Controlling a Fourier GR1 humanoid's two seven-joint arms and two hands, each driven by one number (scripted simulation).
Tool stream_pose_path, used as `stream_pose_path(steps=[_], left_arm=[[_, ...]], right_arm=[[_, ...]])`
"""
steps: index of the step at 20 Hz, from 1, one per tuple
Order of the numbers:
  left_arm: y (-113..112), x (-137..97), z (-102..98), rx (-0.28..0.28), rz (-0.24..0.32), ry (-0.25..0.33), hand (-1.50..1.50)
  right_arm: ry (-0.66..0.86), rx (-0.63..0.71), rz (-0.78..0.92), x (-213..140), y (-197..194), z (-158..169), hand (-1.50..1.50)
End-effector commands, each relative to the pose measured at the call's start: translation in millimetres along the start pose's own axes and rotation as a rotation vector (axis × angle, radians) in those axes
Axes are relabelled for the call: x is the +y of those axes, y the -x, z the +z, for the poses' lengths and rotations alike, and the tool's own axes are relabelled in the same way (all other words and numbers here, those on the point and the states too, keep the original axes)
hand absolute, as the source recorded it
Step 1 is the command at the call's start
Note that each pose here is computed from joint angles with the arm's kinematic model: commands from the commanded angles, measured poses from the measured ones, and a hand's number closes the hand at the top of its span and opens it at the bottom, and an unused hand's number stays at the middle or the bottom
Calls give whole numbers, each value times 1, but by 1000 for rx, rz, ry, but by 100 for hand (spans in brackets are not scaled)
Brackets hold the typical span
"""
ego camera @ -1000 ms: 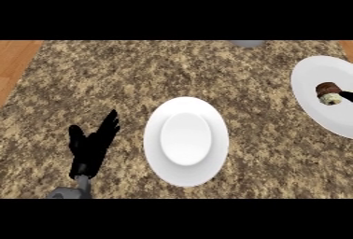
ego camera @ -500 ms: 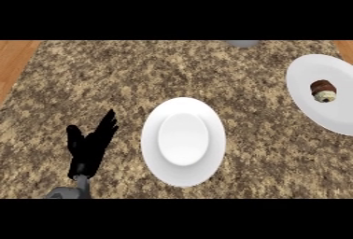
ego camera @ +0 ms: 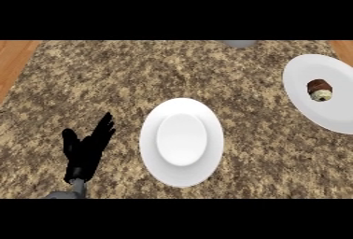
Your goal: Pick the cupcake from the plate and place it in the plate
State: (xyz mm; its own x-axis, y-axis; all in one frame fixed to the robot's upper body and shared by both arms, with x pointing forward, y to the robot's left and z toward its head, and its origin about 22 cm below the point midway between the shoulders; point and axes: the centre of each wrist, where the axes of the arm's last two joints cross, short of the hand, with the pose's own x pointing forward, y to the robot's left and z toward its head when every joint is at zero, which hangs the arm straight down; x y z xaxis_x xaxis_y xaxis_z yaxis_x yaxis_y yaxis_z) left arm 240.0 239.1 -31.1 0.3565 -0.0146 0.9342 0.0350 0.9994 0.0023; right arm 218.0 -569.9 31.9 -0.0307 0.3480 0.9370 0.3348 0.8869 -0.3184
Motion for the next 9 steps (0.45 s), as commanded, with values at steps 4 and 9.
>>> stream_pose_path(steps=[4, 9], left_arm=[[0, -9, -7, -5, 7, -14, 0], [2, 11, 9, 15, 1, 2, 0]], right_arm=[[-87, -32, 20, -11, 23, 39, -150], [-46, -8, 39, -20, 16, 35, -150]])
